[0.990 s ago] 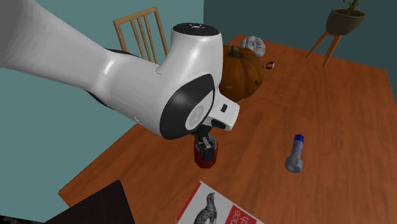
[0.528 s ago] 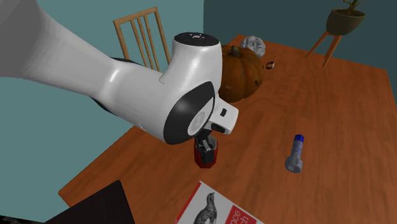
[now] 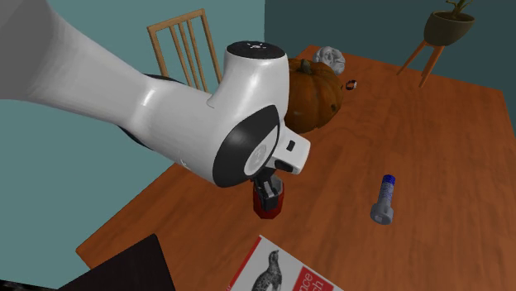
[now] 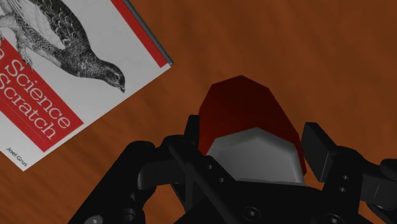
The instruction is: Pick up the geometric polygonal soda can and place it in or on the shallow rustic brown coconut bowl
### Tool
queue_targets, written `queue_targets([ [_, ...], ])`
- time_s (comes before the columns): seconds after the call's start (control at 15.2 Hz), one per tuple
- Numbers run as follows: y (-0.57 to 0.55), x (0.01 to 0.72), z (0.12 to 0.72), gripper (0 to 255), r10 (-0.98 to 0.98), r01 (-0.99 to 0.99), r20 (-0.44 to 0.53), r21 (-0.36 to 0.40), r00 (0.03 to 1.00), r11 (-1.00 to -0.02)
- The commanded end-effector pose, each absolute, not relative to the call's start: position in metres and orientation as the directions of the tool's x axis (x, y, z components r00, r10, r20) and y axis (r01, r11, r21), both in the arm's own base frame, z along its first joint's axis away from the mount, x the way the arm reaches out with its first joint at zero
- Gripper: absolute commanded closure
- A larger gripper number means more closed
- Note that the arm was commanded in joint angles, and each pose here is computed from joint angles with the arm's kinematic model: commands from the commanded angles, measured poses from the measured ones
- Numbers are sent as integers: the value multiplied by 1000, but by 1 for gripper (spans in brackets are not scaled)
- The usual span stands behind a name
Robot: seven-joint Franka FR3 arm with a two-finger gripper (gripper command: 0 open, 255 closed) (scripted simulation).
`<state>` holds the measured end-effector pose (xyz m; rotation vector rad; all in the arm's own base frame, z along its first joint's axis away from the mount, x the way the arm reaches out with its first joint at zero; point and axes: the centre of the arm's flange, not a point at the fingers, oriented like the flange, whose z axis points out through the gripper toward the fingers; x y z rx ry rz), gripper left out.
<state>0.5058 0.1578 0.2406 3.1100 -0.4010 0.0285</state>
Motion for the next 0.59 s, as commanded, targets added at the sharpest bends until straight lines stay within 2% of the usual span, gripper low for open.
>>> queue_targets([
  [0.0,158,506,240,255,-253,-253,18,3,967,-968],
  [0.53,158,505,266,255,-253,-253,18,3,967,-968],
])
